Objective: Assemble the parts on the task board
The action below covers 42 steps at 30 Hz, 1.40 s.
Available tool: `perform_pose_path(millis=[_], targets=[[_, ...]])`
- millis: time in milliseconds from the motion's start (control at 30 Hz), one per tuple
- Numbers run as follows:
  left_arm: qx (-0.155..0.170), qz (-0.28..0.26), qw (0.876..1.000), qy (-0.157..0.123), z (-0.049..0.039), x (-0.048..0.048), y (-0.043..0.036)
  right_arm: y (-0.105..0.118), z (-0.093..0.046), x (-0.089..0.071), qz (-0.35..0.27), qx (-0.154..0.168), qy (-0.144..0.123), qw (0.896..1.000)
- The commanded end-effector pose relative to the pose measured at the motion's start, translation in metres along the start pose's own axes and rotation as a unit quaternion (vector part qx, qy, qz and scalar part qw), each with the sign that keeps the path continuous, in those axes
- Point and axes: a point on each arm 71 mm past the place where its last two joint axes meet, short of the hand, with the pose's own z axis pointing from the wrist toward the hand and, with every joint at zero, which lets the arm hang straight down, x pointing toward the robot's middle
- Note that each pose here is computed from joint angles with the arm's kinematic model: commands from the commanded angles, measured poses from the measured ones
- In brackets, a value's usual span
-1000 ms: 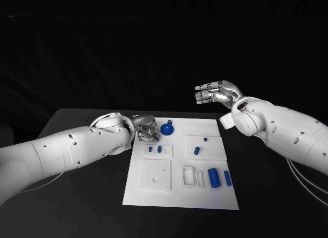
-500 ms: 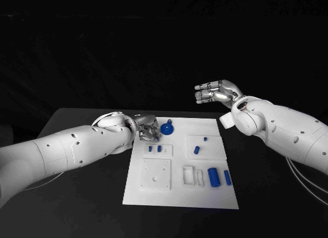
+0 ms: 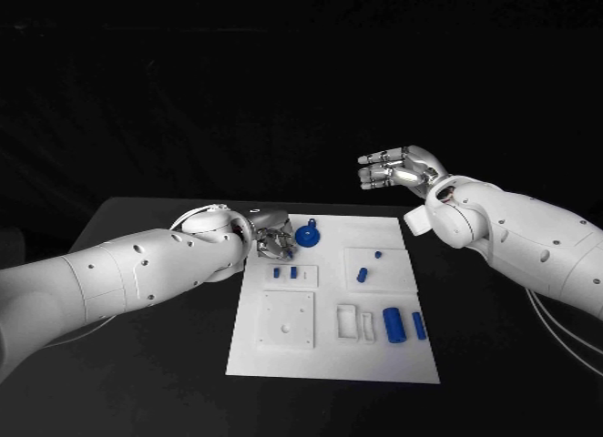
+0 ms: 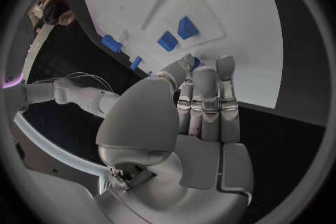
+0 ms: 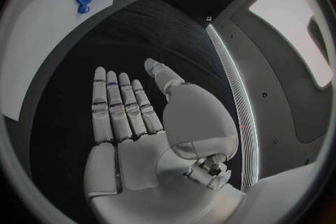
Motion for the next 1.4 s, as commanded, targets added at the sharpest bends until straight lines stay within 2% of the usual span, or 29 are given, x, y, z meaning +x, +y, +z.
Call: perform_pose_path(millis=[33, 800, 1400], targets=[[0.011, 0.009, 1.000, 0.018, -0.0008, 0.0092, -0.0025, 0.0012, 0.0000, 0.0016, -0.001, -0.006, 0.009, 1.000], [0.033, 0.006, 0.999, -0.018, -0.0030, 0.0051, -0.0050, 0.0006, 0.0000, 0.0009, -0.001, -0.005, 0.008, 1.000], [0.033, 0.001, 0.999, -0.014, -0.0033, 0.0064, -0.0054, 0.0005, 0.0000, 0.0009, -0.001, -0.005, 0.008, 1.000]])
